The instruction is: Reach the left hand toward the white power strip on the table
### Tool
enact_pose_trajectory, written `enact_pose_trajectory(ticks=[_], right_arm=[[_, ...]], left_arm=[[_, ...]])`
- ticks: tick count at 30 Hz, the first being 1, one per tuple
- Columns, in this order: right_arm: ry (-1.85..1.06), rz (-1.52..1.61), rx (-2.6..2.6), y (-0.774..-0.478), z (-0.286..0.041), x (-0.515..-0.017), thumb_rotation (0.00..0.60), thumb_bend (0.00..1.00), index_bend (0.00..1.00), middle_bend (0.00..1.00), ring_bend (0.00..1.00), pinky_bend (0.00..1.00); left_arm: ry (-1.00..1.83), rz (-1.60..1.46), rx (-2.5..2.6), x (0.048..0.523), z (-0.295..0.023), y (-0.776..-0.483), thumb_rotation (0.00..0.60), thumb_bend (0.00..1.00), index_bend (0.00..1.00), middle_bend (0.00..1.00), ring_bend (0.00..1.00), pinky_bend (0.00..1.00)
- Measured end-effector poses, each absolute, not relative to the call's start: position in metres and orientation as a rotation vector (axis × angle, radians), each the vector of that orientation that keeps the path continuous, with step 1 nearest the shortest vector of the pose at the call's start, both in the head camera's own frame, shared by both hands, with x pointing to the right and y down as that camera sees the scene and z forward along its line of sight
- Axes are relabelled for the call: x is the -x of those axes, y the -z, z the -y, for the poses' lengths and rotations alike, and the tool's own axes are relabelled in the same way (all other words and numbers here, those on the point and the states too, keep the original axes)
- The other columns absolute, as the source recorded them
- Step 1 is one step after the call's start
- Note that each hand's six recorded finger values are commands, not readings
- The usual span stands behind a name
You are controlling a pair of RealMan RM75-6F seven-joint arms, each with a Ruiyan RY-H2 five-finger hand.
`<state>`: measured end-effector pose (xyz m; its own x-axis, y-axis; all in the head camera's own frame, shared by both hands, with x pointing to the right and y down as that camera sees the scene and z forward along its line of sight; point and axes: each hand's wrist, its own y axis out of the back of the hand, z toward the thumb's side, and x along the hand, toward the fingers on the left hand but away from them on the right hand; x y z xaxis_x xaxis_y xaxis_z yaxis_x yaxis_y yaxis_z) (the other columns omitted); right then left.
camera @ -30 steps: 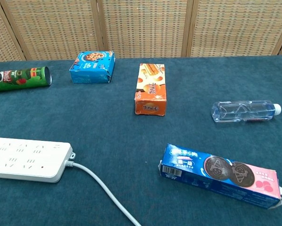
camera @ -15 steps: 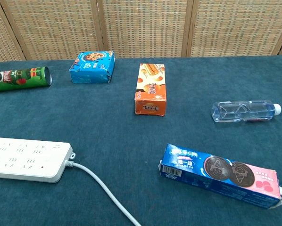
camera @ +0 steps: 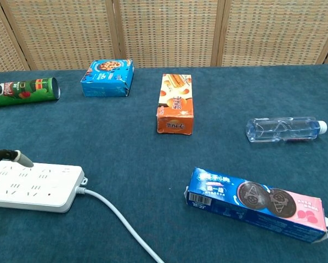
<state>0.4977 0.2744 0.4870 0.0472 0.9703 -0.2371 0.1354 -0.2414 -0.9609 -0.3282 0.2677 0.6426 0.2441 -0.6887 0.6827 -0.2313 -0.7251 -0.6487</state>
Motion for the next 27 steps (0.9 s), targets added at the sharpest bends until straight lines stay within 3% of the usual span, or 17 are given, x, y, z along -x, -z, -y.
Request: enact_pose_trajectory(ticks=[27], right_arm=[[-1.293, 1.191, 1.515, -0.485, -0.272, -0.503, 0.600, 0.00, 0.00, 0.00, 0.00, 0.00]], left_arm=[[1.537, -0.717, 2.140, 0.306, -0.274, -0.670, 0.600, 1.00, 0.21, 1.00, 1.00, 1.00]])
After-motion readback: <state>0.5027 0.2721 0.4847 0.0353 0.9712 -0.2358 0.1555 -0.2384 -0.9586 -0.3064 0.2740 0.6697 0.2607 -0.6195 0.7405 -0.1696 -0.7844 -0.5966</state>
